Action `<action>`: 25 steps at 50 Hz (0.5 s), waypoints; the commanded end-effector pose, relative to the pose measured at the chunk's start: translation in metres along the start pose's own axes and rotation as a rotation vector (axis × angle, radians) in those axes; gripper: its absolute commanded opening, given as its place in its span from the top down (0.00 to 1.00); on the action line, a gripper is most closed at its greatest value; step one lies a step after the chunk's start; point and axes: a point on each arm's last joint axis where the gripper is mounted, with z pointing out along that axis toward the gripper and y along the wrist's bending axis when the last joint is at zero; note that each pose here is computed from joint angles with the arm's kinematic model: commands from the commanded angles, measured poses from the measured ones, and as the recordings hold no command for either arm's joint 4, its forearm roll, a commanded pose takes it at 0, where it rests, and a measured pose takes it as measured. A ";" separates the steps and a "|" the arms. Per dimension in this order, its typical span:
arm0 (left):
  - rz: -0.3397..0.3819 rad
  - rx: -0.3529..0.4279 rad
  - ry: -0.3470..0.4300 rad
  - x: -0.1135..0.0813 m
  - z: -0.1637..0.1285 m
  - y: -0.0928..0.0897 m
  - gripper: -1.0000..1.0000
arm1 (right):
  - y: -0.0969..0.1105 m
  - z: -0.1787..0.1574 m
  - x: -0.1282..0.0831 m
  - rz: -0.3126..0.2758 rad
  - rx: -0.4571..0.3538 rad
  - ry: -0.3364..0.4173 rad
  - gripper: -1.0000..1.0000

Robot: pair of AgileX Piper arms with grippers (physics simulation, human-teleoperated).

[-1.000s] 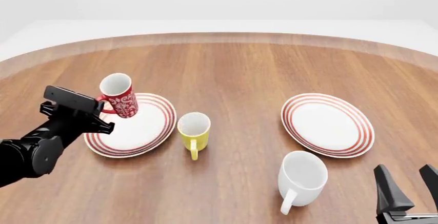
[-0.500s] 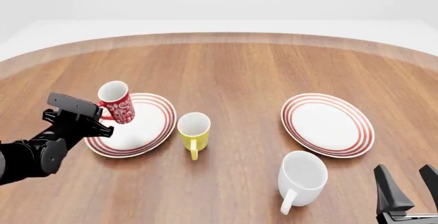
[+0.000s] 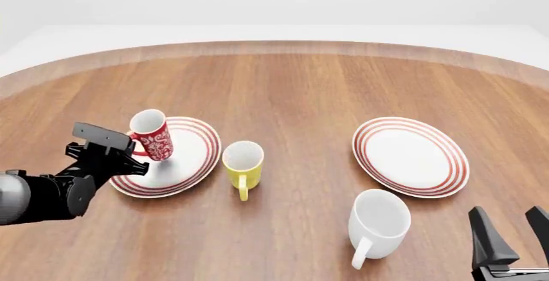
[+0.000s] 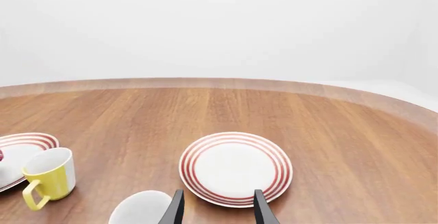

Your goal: Put the red mug on the left plate.

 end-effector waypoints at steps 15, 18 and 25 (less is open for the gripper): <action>0.010 0.020 0.010 0.004 0.008 -0.008 1.00 | 0.000 0.000 0.000 0.000 0.000 0.000 0.00; 0.003 0.016 0.013 0.004 0.007 -0.006 1.00 | 0.000 0.000 0.000 0.000 0.000 0.000 0.00; -0.008 0.023 0.037 0.011 0.010 -0.008 1.00 | 0.000 0.000 0.000 0.000 0.000 0.000 0.00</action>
